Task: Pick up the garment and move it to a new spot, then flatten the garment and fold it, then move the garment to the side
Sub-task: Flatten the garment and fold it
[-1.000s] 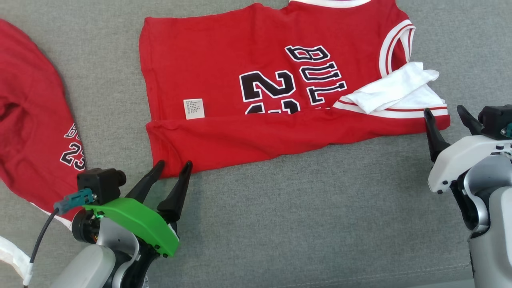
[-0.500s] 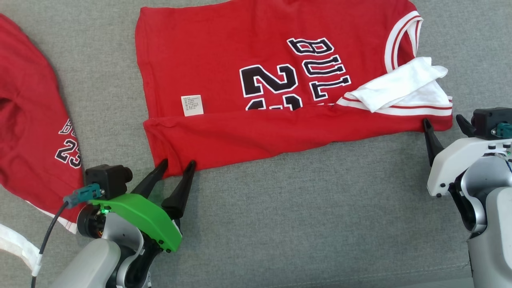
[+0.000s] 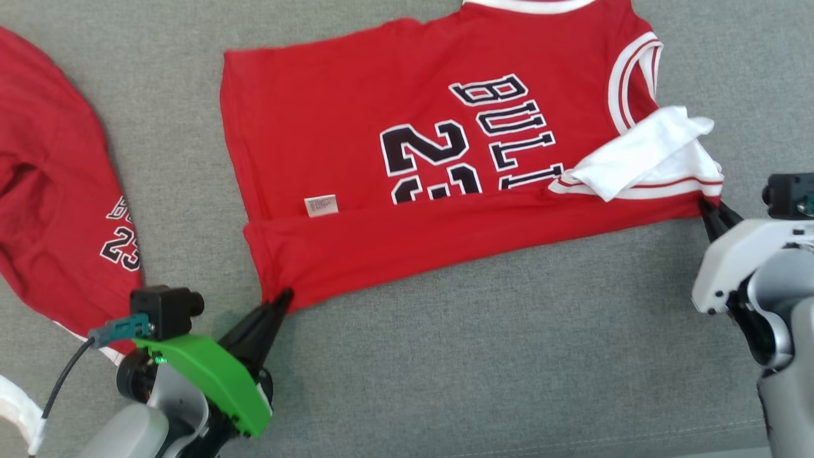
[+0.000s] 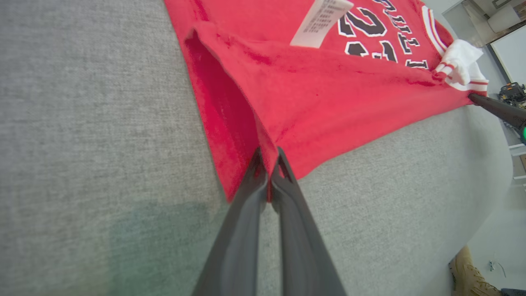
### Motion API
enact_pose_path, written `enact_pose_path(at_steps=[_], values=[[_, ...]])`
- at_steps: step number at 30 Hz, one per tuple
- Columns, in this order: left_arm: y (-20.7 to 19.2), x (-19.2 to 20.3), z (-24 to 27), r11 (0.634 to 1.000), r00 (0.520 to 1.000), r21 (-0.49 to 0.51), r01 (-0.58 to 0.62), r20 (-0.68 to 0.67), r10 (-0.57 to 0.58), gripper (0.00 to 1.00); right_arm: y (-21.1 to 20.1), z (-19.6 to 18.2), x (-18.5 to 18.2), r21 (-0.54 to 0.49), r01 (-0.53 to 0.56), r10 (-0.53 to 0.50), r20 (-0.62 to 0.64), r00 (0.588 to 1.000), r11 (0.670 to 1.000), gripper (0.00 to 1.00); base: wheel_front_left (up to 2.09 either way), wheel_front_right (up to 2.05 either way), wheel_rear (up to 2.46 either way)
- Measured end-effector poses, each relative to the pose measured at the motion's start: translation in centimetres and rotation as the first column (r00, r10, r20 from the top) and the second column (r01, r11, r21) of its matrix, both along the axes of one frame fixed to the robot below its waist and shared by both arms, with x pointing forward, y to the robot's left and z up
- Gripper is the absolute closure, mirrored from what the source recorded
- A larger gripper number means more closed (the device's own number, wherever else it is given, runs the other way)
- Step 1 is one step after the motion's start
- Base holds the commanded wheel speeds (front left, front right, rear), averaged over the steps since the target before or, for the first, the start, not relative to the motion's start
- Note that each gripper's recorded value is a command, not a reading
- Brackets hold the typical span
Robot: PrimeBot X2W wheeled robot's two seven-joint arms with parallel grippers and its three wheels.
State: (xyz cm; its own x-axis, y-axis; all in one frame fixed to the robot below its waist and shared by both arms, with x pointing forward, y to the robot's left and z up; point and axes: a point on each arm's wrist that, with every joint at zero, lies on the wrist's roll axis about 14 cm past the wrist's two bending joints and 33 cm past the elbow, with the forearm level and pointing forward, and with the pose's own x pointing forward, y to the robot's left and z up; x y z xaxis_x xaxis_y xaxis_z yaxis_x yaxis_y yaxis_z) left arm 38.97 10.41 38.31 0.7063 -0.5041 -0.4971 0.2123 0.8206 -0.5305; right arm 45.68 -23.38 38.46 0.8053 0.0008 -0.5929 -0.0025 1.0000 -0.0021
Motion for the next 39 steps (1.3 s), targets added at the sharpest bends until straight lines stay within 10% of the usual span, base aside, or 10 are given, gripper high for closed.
enact_pose_path(at_steps=[13,15,16,17,27,39], values=[[-0.7,-8.8,2.0,0.988,0.987,-0.124,0.095,-0.117,-0.11,1.0,-4.4,2.0,-8.3,0.011,0.003,-0.001,-0.187,0.982,1.0,1.0,0.0,0.0,0.0],[-1.2,-10.0,1.6,0.985,0.981,-0.14,0.103,-0.151,-0.124,0.76,-4.4,1.5,-9.4,0.024,0.01,-0.005,-0.221,0.975,1.0,1.0,0.0,0.0,0.0],[-1.4,-10.3,1.5,0.984,0.98,-0.143,0.104,-0.157,-0.126,0.53,-4.4,1.4,-9.8,0.027,0.013,-0.006,-0.231,0.973,1.0,0.64,0.0,0.0,0.0],[-1.4,-10.3,1.5,0.985,0.981,-0.145,0.096,-0.154,-0.119,0.0,-4.4,1.3,-10.0,0.028,0.013,-0.006,-0.235,0.972,1.0,0.0,0.0,0.0,0.0],[1.4,-9.3,0.2,1.0,0.99,-0.019,-0.003,-0.138,0.0,0.0,-4.4,4.8,-6.2,-0.012,-0.033,0.032,-0.094,0.995,0.999,0.0,0.0,0.0,0.0],[2.1,6.9,3.6,0.995,0.984,0.098,0.001,0.179,-0.019,0.0,3.3,11.2,12.0,-0.211,-0.203,0.241,0.176,0.954,0.956,0.0,0.0,0.0,0.0]])
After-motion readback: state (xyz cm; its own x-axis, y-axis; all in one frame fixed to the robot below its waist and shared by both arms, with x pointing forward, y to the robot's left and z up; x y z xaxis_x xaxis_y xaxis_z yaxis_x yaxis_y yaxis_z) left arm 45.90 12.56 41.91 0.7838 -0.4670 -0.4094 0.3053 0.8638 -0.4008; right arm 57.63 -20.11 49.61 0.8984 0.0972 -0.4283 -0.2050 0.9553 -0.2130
